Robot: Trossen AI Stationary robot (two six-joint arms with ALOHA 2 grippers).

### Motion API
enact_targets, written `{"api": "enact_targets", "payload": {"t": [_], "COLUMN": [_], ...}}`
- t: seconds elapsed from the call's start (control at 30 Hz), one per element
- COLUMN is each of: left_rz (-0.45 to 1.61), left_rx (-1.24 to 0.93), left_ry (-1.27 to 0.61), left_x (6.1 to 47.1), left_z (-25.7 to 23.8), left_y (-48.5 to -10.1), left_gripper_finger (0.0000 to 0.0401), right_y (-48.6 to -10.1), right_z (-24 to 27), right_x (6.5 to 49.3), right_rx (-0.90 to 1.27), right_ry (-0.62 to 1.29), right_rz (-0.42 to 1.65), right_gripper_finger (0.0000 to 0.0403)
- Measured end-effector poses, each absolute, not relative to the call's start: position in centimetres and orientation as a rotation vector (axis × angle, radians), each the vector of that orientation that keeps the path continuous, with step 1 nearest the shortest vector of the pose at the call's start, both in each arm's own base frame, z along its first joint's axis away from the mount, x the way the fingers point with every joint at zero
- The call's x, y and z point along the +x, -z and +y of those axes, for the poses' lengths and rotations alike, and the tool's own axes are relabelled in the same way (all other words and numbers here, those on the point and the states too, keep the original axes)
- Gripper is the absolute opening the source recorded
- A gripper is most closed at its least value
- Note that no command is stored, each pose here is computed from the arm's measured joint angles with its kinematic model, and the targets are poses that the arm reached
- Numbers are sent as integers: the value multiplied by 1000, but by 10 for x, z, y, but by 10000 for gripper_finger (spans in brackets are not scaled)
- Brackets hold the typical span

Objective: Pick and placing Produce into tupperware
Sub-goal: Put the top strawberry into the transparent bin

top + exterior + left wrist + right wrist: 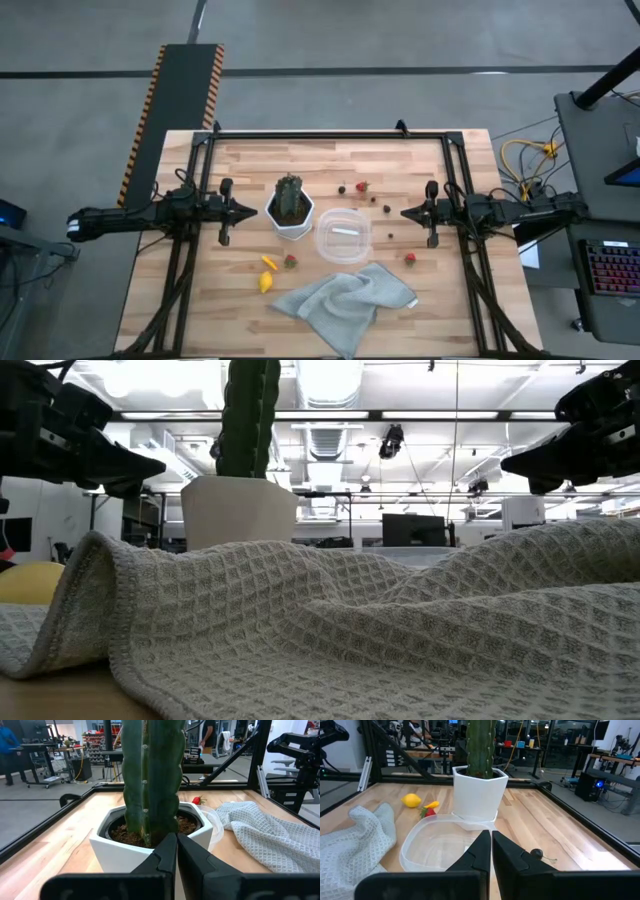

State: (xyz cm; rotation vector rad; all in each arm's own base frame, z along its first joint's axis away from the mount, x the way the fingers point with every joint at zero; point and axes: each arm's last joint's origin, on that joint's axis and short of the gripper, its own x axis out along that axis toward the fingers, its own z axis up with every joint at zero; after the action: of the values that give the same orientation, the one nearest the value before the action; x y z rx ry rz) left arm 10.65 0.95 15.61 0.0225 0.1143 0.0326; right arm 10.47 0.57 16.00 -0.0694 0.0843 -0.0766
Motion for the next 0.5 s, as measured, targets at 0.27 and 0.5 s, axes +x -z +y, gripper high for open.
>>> {"api": "enact_targets", "payload": {"t": [0.27, 0.5], "left_rz": [114, 114], "left_rx": [22, 23], "left_ry": [-33, -33], "left_x": [106, 106], "left_z": [9, 9], "left_y": [-156, -156], "left_gripper_finger": [0, 0], "right_y": [-160, -160], "right_z": [6, 6], "right_x": [105, 105], "right_rx": [33, 33], "right_ry": [81, 81], "right_rz": [80, 79], "right_gripper_finger": [9, 9]}}
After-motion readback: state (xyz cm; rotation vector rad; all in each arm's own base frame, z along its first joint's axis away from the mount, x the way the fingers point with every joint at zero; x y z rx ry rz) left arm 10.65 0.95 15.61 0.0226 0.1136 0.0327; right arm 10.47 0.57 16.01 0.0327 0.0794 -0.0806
